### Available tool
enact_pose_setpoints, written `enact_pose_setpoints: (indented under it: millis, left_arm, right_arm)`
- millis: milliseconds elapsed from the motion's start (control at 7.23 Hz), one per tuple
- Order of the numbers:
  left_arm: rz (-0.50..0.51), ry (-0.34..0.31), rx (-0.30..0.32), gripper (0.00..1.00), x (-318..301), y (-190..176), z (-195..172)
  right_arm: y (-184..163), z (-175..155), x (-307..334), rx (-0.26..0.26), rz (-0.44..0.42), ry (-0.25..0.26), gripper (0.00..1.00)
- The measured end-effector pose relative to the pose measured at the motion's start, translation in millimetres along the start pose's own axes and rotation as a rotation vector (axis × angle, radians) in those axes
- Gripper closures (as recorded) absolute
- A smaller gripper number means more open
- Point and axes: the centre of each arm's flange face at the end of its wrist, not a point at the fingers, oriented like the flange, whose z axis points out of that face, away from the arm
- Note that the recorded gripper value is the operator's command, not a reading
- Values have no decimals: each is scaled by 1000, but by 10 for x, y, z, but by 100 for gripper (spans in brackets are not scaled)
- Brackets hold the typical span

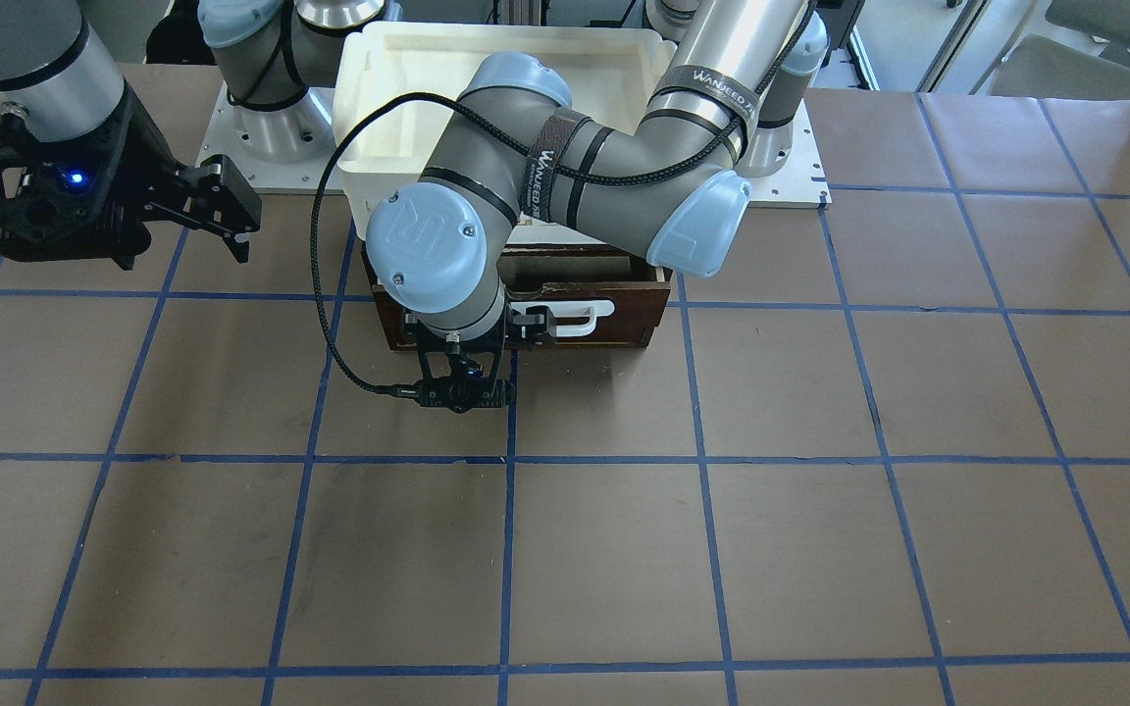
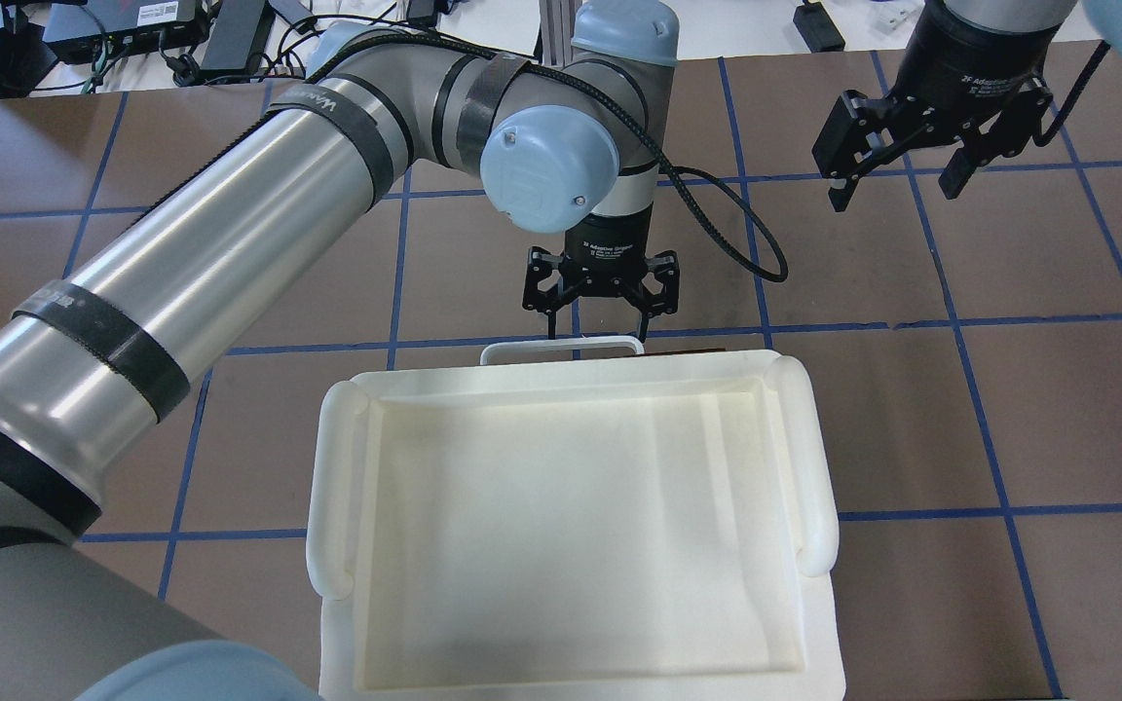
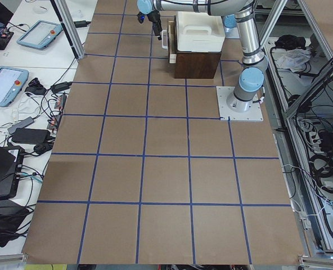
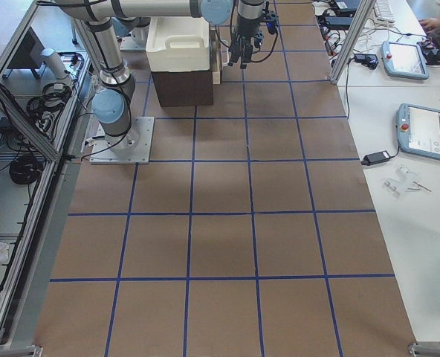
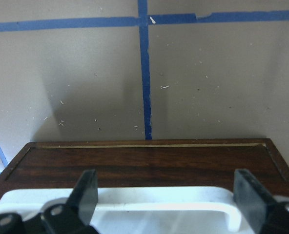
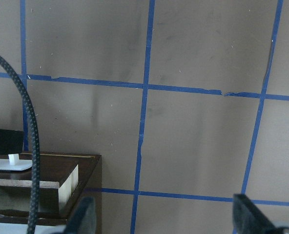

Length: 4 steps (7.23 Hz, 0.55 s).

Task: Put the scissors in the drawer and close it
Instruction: 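Push the drawer closed with the left gripper, away from the robot, then hold the left gripper against the closed drawer front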

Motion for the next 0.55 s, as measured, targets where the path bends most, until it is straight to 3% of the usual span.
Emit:
enact_pose_setpoints:
  millis: [553]
  left_arm:
    - [-9,8,-73,0,-11,222,-22]
  right_arm:
    - [31,-32,-2,5,1,-2,0]
